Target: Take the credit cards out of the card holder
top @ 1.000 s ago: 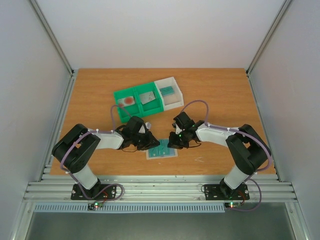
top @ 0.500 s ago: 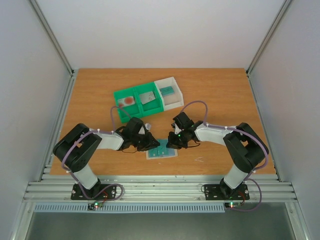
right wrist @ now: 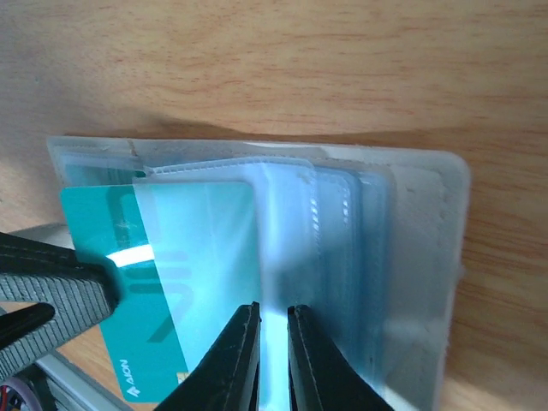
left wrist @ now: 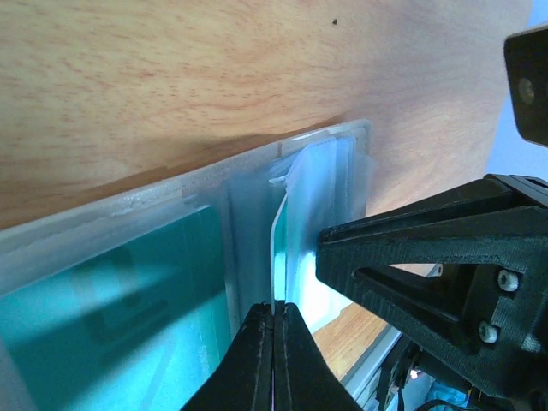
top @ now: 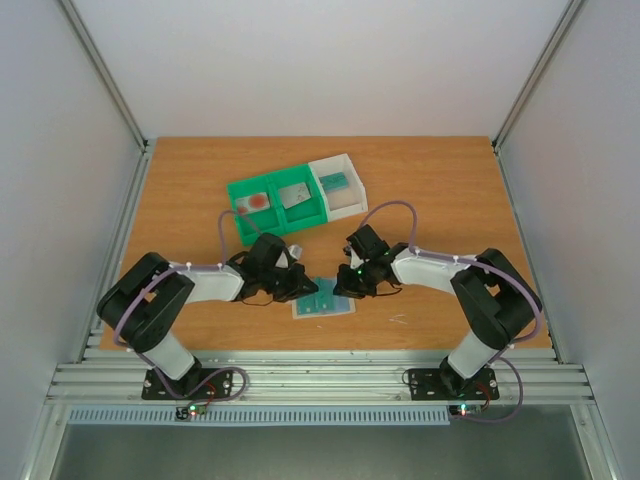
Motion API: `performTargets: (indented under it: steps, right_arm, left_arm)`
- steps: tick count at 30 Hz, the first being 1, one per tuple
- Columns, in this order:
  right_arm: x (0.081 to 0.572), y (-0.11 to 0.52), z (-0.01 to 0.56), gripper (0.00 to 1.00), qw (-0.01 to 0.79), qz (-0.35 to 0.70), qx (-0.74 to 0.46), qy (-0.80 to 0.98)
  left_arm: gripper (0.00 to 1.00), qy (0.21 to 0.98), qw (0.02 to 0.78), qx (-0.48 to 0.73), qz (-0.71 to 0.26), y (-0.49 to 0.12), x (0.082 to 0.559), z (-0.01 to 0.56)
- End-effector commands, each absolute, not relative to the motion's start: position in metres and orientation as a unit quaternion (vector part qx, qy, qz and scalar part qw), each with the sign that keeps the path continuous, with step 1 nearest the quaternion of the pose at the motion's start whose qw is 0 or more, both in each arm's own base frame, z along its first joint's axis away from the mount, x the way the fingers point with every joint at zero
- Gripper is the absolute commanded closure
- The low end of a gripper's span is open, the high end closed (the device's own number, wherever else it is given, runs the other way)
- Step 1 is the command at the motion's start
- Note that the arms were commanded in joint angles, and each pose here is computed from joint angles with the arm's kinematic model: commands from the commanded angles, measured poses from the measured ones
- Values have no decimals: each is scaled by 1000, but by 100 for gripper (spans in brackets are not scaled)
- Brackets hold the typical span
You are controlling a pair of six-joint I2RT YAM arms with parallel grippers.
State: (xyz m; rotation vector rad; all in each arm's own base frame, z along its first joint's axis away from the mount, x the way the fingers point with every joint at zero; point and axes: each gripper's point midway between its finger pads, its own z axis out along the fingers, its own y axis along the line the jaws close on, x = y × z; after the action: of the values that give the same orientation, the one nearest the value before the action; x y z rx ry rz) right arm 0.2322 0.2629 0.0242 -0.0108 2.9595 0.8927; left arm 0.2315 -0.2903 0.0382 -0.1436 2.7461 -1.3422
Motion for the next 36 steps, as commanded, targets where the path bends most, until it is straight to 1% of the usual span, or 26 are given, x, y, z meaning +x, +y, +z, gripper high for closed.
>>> performTargets:
  steps: [1, 5, 11, 14, 19, 22, 25, 30, 34, 36]
  right_arm:
    - [233, 255, 39, 89, 52, 278, -21, 959]
    - [235, 259, 59, 88, 78, 300, -44, 950]
    - [241, 253, 81, 87, 115, 291, -59, 948]
    - [242, 252, 88, 87, 120, 291, -60, 947]
    - [237, 260, 93, 86, 117, 320, -68, 938]
    - [232, 263, 95, 86, 111, 339, -64, 932]
    - [229, 261, 102, 85, 117, 343, -69, 929]
    - [225, 264, 128, 83, 141, 361, -116, 915]
    - [219, 269, 154, 82, 154, 379, -163, 898]
    - [214, 272, 169, 79, 156, 391, -190, 887]
  left_arm:
    - [100, 913, 61, -35, -403, -278, 235, 45]
    - [100, 921, 72, -39, -382, -267, 237, 51]
    - [99, 926, 98, -37, -364, -254, 240, 67]
    - [100, 926, 103, -39, -361, -251, 241, 72]
    - [100, 915, 87, -47, -391, -255, 237, 75]
    - [99, 916, 80, -75, -386, -245, 235, 70]
    - [100, 918, 89, -86, -377, -232, 237, 72]
    - [100, 918, 112, -48, -377, -227, 234, 96]
    - [100, 913, 132, 11, -385, -228, 227, 124]
    - [100, 904, 145, 42, -400, -230, 222, 142]
